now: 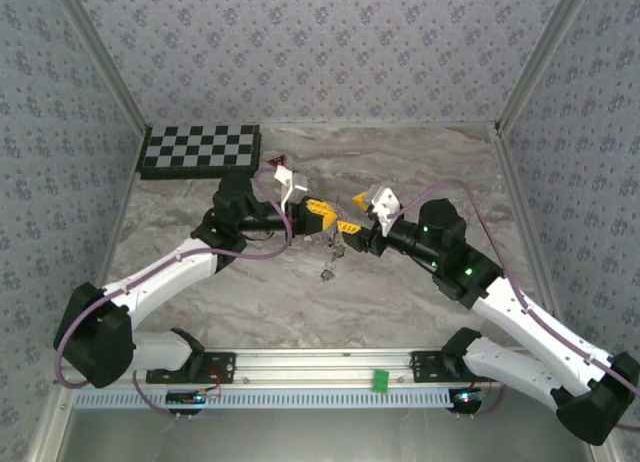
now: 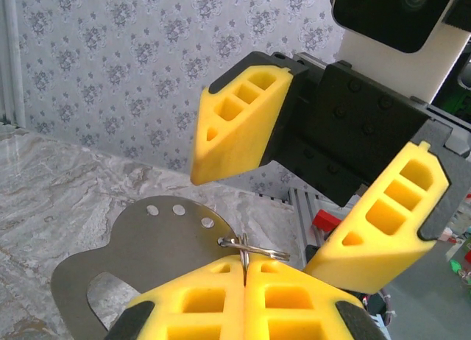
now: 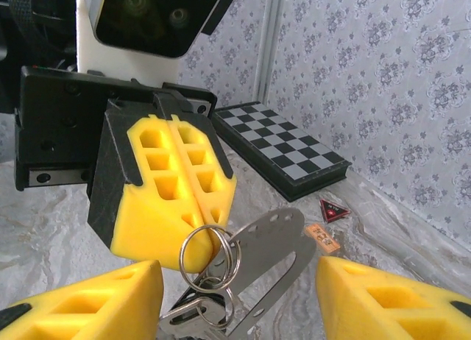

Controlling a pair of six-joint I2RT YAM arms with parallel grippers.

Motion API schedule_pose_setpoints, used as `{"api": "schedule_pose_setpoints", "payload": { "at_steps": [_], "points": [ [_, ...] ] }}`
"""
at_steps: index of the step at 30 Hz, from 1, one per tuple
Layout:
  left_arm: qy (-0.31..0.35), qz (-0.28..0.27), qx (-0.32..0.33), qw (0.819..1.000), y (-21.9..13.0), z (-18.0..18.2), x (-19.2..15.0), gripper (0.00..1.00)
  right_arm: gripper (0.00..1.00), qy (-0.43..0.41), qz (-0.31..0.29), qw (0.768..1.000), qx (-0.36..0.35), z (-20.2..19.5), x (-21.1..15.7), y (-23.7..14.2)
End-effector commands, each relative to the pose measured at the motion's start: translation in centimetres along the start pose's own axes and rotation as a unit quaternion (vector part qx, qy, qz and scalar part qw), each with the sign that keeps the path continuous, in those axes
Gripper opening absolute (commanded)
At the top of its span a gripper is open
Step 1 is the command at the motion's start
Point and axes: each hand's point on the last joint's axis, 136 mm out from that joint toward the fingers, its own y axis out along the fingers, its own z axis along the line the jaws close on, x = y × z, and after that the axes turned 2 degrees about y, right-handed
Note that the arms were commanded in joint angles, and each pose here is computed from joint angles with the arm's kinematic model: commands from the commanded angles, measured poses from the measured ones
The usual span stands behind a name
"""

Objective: Put the keys on the keyring

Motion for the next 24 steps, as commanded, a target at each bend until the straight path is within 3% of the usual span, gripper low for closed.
{"api": "schedule_pose_setpoints", "payload": {
  "at_steps": [1,9,24],
  "points": [
    [0.035,-0.017,-0.009,0.999,0.3,-0.6,2.1,0.00,0.58,-0.026,0.000,1.000,-0.012,-0.2,0.7,0.1],
    [0.035,-0.016,-0.013,0.999,0.3,-0.8,2.0,0.00,0.57,-0.043,0.014,0.998,-0.041,-0.8,0.7,0.7],
    [0.039,-0.003,-0.027,0.999,0.7,-1.4,1.5,0.00,0.56,-0.031,-0.030,0.993,-0.111,-3.6,3.1,-0.8]
  ]
}}
